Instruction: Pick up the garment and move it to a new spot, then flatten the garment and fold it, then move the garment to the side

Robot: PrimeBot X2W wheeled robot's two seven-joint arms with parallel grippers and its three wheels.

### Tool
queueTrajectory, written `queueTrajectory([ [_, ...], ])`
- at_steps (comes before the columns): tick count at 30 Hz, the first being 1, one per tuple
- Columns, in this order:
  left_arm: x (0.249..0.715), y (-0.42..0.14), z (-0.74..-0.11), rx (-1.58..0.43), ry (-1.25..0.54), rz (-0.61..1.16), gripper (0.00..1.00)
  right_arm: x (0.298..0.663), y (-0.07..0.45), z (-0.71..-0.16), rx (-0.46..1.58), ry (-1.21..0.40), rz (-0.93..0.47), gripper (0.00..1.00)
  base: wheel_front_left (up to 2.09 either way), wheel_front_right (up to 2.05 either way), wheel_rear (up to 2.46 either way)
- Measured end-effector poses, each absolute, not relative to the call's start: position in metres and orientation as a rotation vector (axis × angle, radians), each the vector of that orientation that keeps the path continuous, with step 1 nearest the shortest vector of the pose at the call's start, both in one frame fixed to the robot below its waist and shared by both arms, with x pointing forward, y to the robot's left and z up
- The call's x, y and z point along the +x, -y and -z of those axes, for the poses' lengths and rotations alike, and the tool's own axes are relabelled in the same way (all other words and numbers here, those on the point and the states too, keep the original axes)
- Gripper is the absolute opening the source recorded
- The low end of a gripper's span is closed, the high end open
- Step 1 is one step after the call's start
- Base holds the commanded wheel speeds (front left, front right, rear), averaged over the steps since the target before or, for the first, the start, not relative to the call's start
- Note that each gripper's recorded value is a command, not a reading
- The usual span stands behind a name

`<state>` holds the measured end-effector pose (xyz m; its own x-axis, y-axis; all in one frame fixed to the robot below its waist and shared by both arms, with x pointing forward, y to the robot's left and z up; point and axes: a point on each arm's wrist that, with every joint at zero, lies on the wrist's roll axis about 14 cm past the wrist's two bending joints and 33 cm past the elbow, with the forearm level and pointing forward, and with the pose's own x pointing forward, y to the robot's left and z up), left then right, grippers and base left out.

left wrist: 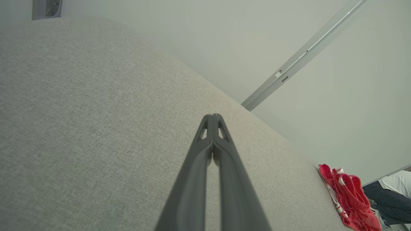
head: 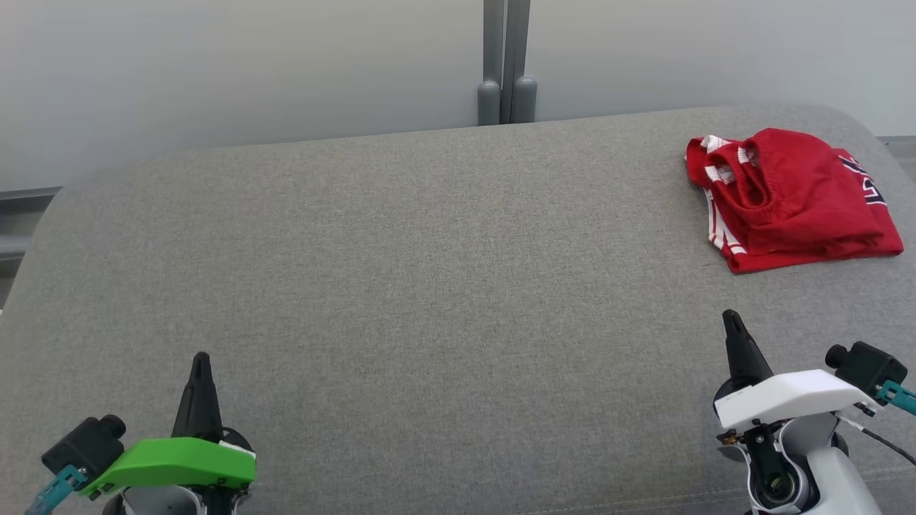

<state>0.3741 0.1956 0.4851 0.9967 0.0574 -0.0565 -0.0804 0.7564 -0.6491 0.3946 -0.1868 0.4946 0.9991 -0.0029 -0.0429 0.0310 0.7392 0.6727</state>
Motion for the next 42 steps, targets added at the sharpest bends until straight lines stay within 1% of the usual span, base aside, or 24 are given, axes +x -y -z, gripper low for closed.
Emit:
queueTrajectory([
  [18, 0.384, -0.196, -0.487, -0.947, -0.038, -0.086, 0.00, 0.403, 0.193, -0.496, 0.966, -0.055, 0.036, 0.00, 0.00, 0.00, 0.00],
  [42, 0.397, -0.196, -0.494, -1.205, -0.030, -0.076, 0.00, 0.411, 0.197, -0.499, 1.216, -0.060, 0.036, 0.00, 0.00, 0.00, 0.00],
])
